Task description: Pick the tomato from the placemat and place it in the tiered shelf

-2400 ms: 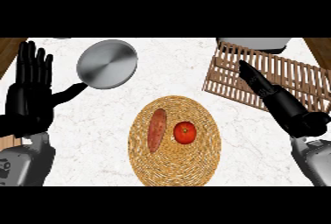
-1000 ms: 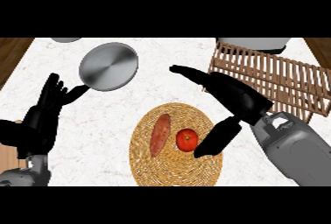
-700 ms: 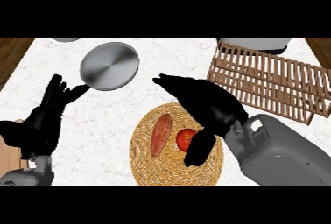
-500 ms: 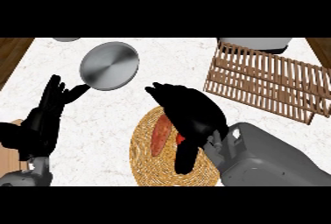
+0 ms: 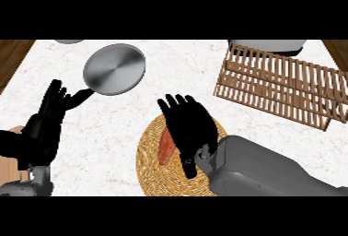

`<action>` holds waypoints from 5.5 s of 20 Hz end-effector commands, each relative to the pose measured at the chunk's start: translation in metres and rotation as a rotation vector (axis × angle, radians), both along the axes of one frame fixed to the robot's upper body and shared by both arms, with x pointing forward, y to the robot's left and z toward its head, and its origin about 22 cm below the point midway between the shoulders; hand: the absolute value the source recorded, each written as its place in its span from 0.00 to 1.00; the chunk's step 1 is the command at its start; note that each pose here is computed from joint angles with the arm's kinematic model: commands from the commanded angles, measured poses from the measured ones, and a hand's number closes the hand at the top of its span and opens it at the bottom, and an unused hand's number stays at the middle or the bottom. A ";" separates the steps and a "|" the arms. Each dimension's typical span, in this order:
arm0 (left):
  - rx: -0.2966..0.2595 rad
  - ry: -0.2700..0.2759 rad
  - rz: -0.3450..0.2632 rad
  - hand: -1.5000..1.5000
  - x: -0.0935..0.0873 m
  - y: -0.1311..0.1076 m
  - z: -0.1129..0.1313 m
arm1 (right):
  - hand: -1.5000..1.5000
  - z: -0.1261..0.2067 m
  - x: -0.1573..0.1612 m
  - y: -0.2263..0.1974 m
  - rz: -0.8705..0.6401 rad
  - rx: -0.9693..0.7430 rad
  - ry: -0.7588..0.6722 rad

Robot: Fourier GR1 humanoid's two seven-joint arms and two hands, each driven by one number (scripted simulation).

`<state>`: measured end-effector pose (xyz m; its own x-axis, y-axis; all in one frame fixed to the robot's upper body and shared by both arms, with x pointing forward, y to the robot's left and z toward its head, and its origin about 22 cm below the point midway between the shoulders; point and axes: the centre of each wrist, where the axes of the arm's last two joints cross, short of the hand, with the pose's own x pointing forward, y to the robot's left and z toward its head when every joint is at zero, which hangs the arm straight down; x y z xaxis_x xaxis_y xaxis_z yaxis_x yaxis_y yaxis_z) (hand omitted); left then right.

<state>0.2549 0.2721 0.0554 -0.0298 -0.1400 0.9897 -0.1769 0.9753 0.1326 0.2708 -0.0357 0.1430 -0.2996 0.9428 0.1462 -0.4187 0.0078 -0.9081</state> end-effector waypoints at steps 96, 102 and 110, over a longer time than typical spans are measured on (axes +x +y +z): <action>-0.013 -0.003 -0.002 0.50 0.005 0.019 0.002 | 1.00 0.062 0.014 -0.159 -1.147 0.498 -0.729; -0.012 -0.010 0.013 0.50 -0.004 -0.010 -0.001 | 1.00 0.027 0.031 -0.206 -1.144 0.512 -0.772; -0.016 0.007 -0.003 0.50 0.005 -0.009 -0.006 | 1.00 0.014 0.067 -0.211 -1.078 0.484 -0.782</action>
